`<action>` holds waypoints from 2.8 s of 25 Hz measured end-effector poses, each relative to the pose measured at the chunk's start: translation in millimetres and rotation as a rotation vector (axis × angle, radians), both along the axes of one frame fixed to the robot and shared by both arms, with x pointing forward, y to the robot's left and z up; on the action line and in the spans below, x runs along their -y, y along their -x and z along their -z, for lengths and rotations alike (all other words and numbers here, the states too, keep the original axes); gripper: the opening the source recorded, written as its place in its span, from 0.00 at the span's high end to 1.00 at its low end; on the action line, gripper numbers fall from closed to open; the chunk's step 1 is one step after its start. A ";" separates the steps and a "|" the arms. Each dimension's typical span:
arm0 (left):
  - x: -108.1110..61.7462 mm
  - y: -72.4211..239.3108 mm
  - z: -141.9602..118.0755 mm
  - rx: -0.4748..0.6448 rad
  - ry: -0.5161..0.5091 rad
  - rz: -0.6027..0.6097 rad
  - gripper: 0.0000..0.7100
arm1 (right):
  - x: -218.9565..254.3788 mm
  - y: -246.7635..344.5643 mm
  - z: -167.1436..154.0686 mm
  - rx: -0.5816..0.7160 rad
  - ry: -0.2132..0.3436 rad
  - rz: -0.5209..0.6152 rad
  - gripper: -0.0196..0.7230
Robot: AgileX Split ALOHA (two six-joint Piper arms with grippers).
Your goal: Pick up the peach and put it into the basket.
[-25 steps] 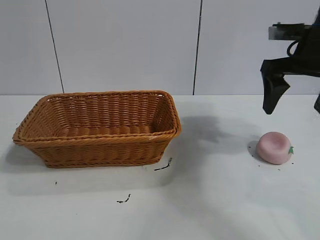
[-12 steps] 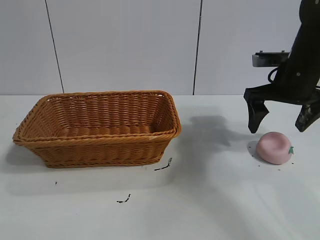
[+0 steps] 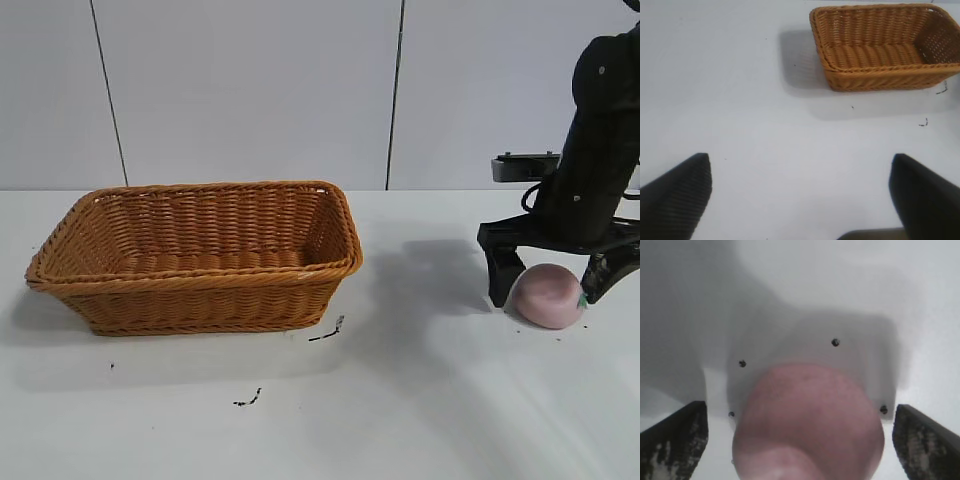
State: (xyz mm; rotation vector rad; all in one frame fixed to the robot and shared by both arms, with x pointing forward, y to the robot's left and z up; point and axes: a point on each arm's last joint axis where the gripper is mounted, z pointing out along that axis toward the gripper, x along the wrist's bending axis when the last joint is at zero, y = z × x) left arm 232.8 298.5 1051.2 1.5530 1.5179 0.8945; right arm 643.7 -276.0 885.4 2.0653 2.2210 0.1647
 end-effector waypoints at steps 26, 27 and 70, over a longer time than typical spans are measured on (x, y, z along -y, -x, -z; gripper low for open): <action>0.0 0.0 0.0 0.000 0.000 0.000 0.02 | -64.3 -46.8 -187.5 0.272 -0.016 -0.143 0.99; 0.0 0.0 0.0 0.000 0.000 0.000 0.02 | -77.5 -46.4 -188.8 0.273 -0.022 -0.170 0.99; 0.0 0.0 0.0 0.000 0.000 0.000 0.02 | -287.7 -24.5 -117.6 0.332 -0.115 -0.571 0.04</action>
